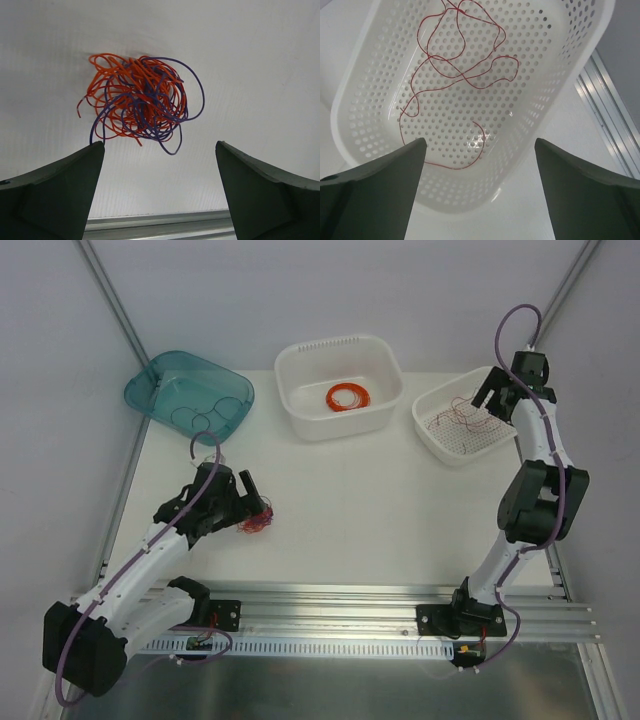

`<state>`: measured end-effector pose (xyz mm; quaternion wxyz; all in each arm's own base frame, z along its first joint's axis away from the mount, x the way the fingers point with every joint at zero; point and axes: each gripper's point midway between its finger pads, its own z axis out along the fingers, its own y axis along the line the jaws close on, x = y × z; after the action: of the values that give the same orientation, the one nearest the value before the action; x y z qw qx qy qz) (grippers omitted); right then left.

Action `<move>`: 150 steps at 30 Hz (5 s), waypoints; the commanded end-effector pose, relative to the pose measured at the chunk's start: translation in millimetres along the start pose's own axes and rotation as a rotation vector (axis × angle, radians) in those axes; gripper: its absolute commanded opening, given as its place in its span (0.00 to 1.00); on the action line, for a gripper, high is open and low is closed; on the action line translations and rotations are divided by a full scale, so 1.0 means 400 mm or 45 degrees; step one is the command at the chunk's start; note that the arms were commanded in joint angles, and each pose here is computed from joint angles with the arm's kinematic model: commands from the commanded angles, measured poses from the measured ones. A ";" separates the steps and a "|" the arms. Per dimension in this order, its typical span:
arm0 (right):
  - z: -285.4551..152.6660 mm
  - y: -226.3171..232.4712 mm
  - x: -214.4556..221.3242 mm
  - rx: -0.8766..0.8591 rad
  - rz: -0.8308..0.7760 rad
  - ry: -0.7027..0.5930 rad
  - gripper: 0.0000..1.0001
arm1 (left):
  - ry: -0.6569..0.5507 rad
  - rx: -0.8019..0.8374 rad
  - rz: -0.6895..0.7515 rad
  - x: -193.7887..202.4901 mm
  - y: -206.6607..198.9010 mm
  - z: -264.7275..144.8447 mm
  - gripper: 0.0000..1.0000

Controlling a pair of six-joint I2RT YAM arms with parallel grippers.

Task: Untangle the cables

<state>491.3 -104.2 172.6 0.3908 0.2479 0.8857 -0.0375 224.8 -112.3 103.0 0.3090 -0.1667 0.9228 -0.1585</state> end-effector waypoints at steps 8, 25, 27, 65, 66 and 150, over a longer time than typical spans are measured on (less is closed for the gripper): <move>-0.377 0.234 0.115 -0.420 -0.141 -0.076 0.98 | -0.031 -0.279 -0.117 -0.057 0.126 0.025 0.90; -0.601 0.577 0.680 -1.214 -0.326 0.383 0.92 | 0.334 0.115 -0.114 0.031 -0.073 0.150 0.50; -0.601 0.597 0.706 -1.236 -0.260 0.444 0.90 | 0.318 0.164 -0.112 0.031 -0.104 0.153 0.49; -0.561 0.753 1.029 -1.297 -0.264 0.850 0.02 | 0.361 0.245 -0.059 0.109 -0.124 0.157 0.47; -0.569 0.751 1.017 -1.301 -0.285 0.832 0.01 | 0.358 0.225 -0.058 0.112 -0.116 0.163 0.48; -0.899 0.455 0.352 -1.323 -0.549 -0.162 0.49 | 0.186 0.202 0.265 -0.133 -0.067 0.066 0.89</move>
<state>258.6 165.2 391.3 0.5802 -0.1509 0.7688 0.2228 292.9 -102.5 95.7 0.2489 -0.1058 0.9490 -0.1618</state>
